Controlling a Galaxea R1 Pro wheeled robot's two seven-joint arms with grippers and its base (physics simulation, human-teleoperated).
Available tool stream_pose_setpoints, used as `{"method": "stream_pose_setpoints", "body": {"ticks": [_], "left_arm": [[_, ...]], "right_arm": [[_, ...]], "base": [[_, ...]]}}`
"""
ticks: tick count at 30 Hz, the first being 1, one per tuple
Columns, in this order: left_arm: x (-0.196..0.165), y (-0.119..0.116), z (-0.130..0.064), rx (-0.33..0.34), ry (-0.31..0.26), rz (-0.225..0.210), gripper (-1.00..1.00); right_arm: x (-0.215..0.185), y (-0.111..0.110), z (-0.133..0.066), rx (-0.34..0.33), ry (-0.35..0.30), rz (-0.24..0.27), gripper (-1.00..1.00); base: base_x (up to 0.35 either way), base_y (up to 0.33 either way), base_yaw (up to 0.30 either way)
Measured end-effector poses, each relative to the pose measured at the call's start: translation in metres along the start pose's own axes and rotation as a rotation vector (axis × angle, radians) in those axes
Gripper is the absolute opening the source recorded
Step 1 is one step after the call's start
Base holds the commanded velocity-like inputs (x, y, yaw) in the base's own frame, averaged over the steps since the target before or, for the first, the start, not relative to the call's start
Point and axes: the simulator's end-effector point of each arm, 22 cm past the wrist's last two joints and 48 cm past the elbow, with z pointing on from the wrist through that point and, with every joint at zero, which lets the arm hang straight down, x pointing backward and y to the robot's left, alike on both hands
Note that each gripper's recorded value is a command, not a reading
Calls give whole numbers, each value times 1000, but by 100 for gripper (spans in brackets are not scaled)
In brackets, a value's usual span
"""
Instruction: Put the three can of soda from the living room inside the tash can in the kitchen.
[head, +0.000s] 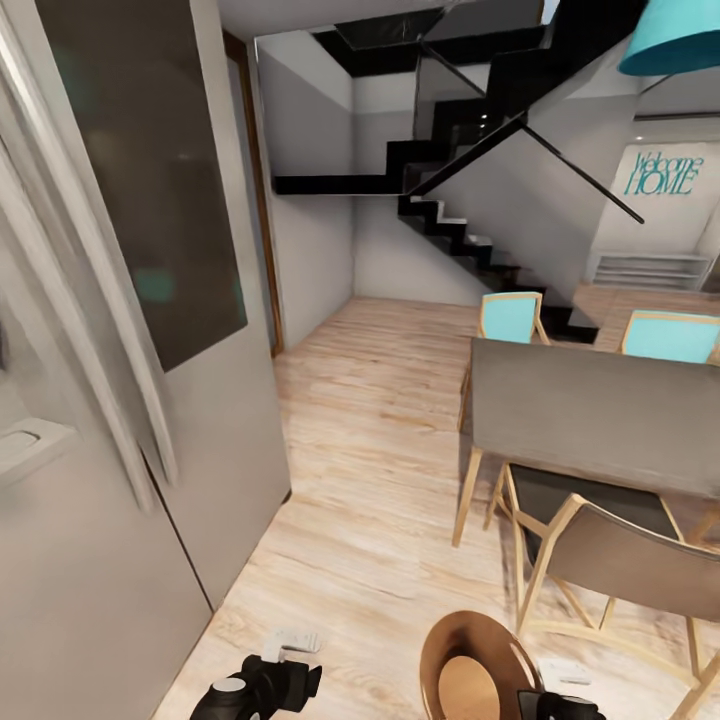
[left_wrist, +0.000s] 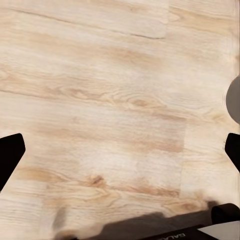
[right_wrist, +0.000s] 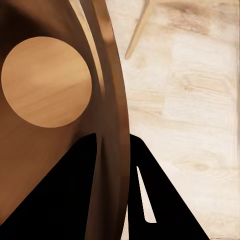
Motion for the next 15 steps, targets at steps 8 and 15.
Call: {"method": "stream_pose_setpoints", "body": {"ticks": [8,15], "left_arm": [[-1,0,-1,0,-4,0,100],[-3,0,-2,0,-9,0,100]], "right_arm": [[-1,1,-1,-3,-2,2,-100],[-3,1,-2,-4,-6,3,-100]], "base": [[0,0,-287],[0,0,-282]]}}
